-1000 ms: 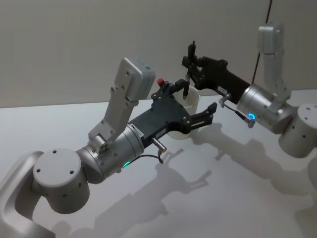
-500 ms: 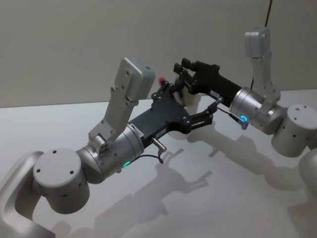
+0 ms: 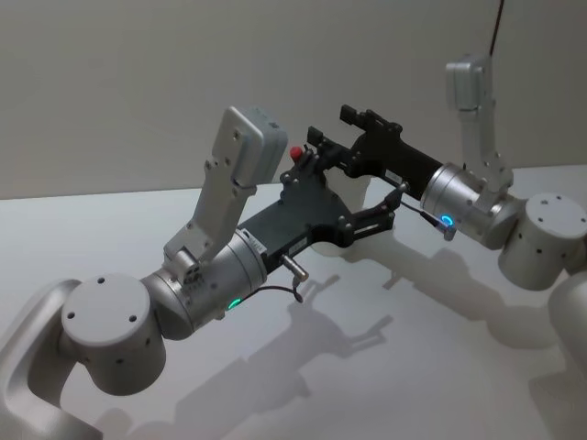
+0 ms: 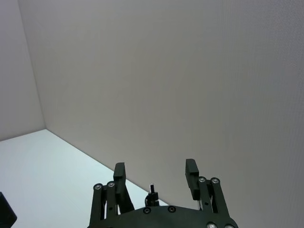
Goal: Place the pen into the pen holder.
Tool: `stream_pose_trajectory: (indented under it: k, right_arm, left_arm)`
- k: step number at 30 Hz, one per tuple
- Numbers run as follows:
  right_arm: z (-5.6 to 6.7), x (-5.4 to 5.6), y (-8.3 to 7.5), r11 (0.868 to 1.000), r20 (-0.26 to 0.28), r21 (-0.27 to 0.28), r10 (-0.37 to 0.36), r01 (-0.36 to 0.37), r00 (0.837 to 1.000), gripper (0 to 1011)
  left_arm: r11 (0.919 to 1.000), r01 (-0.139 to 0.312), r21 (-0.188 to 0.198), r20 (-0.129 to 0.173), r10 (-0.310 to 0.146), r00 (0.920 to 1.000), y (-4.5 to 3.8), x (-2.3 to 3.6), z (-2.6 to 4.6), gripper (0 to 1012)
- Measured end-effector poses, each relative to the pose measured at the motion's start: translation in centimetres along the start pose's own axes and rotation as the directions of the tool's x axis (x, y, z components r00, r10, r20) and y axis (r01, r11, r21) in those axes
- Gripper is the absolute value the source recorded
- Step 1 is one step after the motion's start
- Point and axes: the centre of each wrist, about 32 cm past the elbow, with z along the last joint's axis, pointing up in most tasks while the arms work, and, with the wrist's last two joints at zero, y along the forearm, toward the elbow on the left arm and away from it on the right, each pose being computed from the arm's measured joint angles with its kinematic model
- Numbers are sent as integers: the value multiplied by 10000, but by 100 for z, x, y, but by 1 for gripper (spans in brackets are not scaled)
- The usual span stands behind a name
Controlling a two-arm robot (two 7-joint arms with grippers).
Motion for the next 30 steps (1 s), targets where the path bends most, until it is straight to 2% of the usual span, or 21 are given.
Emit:
stream_pose_trajectory:
  k: [4, 9, 23, 30]
  right_arm:
    - [5, 2, -3, 10000, 2, 18, -2, 2, 10000, 816]
    - [31, -3, -54, 9997, -95, 236, -82, 84, 9999, 1000]
    - [161, -38, -357, 9932, -419, 827, -792, 824, 9960, 1002]
    - [205, -74, -514, 9879, -479, 918, -1207, 1247, 9915, 1001]
  left_arm:
    - [10000, 0, -1, 0, 0, 10000, 0, 0, 0, 1001]
    - [10000, 0, 0, 0, 0, 10000, 0, 0, 0, 1001]
    - [10000, -1, 0, -1, 1, 10000, 0, 0, 0, 1001]
    - [10000, 0, 0, 0, 0, 10000, 0, 0, 0, 1001]
